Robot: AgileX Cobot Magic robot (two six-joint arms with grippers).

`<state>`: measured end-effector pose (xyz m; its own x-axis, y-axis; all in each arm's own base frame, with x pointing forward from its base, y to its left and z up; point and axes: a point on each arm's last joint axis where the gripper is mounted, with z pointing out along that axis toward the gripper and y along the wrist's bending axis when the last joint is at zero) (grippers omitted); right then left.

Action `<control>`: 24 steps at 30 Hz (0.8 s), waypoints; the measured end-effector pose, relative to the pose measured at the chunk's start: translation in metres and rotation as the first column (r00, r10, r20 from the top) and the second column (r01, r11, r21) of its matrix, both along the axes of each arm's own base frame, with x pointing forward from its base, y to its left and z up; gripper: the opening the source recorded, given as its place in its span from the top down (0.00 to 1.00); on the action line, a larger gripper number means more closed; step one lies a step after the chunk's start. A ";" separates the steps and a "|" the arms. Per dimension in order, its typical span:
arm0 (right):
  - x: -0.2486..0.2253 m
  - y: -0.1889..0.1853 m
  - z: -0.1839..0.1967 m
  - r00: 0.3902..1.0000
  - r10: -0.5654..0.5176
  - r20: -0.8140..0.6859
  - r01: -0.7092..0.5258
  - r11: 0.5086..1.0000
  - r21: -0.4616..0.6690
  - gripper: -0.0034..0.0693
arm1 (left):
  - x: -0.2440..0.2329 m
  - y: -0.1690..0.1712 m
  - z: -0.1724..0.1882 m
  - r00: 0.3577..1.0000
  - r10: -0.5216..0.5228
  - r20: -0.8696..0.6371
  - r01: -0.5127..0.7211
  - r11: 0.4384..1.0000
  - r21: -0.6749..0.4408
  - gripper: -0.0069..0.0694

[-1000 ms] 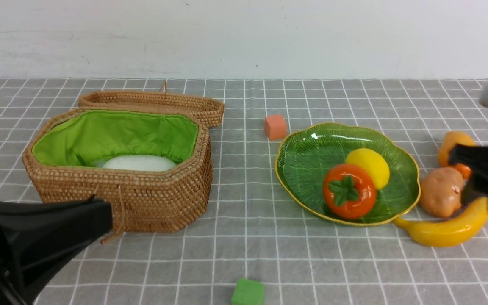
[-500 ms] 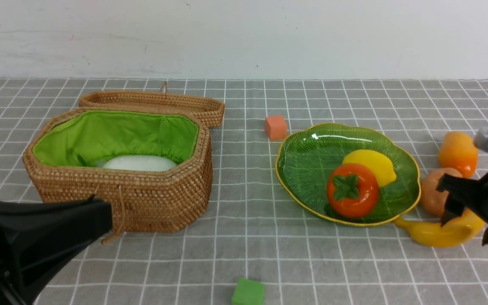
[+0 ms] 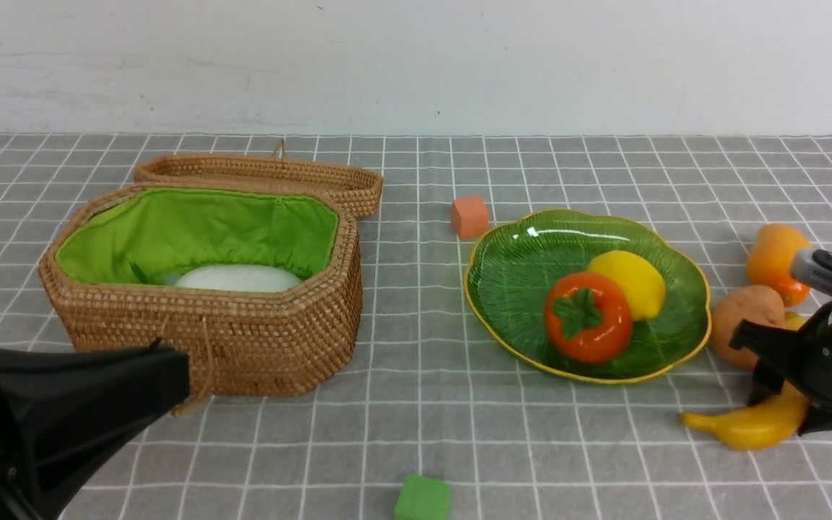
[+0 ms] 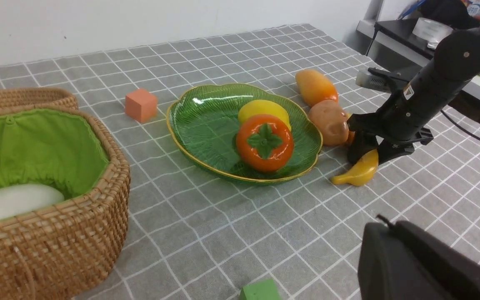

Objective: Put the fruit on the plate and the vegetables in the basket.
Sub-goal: Use the right arm to grab a banana and put it into the right plate

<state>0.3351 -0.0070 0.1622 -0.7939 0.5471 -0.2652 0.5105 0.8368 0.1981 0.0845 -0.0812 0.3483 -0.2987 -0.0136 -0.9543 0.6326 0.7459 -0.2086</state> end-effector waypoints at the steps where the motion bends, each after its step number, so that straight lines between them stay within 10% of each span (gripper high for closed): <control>1: 0.000 0.000 -0.001 1.000 0.000 -0.002 0.000 1.000 0.000 0.46 | 0.000 0.000 0.000 1.000 0.000 -0.001 0.000 1.000 0.001 0.91; 13: -0.010 -0.010 0.004 0.994 0.058 -0.087 -0.067 0.993 -0.095 0.51 | 0.000 0.000 -0.001 1.000 0.001 -0.004 -0.001 1.000 0.005 0.90; 24: -0.033 -0.029 0.111 0.996 0.016 0.092 -0.009 0.997 -0.077 0.51 | 0.000 0.000 -0.001 1.000 0.003 0.004 -0.003 1.000 0.013 0.90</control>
<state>0.3017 -0.0360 0.2731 -0.7709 0.5128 -0.3780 0.4824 0.8574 0.1793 0.0848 -0.0808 0.3478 -0.2953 -0.0022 -0.9554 0.6310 0.7504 -0.1968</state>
